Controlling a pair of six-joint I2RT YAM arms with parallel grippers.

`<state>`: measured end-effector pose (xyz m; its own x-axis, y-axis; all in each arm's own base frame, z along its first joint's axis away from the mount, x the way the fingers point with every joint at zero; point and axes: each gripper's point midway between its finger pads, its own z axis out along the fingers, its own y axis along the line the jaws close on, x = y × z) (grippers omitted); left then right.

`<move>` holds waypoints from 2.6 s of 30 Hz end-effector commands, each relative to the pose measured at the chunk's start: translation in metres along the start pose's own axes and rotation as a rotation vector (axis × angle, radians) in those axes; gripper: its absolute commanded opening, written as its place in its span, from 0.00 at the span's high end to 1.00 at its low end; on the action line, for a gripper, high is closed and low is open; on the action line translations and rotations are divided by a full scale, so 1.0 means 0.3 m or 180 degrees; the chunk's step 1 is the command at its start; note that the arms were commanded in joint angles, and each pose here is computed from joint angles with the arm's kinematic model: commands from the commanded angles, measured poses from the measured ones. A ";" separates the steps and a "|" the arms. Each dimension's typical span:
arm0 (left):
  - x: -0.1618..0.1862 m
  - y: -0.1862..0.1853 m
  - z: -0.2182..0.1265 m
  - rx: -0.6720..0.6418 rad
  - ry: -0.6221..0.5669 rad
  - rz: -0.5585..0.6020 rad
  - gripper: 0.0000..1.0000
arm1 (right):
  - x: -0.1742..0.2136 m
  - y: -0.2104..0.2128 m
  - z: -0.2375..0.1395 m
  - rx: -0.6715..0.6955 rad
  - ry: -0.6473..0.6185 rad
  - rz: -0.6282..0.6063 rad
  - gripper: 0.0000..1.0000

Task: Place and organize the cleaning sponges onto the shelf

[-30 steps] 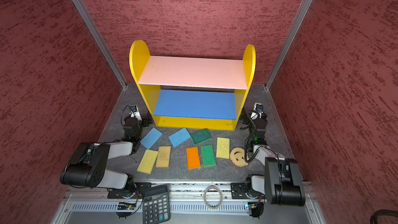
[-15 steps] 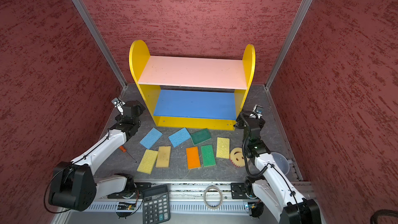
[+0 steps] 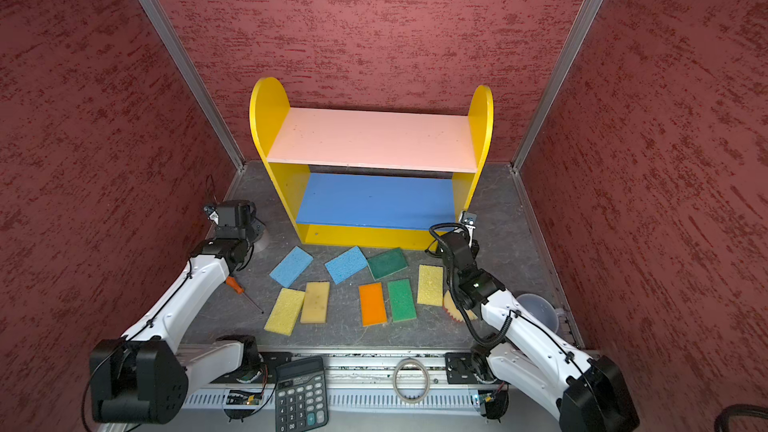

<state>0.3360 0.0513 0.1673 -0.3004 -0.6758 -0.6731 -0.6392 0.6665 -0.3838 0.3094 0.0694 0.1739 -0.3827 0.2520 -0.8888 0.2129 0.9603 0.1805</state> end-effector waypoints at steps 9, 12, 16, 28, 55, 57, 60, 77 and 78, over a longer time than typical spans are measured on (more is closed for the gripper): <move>0.317 -0.072 0.037 0.0252 0.0824 0.0432 1.00 | 0.129 0.101 0.095 -0.0239 0.0724 0.0371 1.00; 0.369 -0.083 0.077 0.0138 0.0964 0.0472 1.00 | 0.146 0.103 0.143 -0.0253 0.0910 0.0461 1.00; 0.391 -0.148 0.115 0.0188 0.1028 0.0501 1.00 | 0.111 0.081 0.193 -0.0231 0.0914 0.0543 1.00; 0.450 -0.319 0.229 0.0202 0.1190 0.0736 1.00 | 0.033 0.062 0.344 -0.0225 0.0932 0.0540 1.00; 0.526 -0.406 0.021 0.0522 0.1216 0.1078 1.00 | 0.228 0.273 0.181 -0.0973 0.1293 0.0175 1.00; 0.551 -0.407 -0.016 0.0576 0.1237 0.1107 1.00 | 0.247 0.289 0.144 -0.1003 0.1291 0.0249 1.00; 0.612 -0.411 -0.069 0.0676 0.1317 0.1171 1.00 | 0.288 0.303 0.097 -0.1023 0.1387 0.0398 0.97; 0.922 -0.594 -0.196 0.1359 0.1874 0.1659 0.66 | 0.496 0.368 0.055 -0.1054 0.1984 0.1260 0.66; 0.936 -0.603 -0.194 0.1395 0.1913 0.1647 0.65 | 0.506 0.368 0.056 -0.1029 0.2036 0.1270 0.64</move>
<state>0.3198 -0.2626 0.0852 -0.8704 -0.2266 -0.4372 -0.0585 0.9291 -0.3651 0.2818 0.2035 0.0449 -0.8136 0.4347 -0.3862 0.1584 0.8047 0.5721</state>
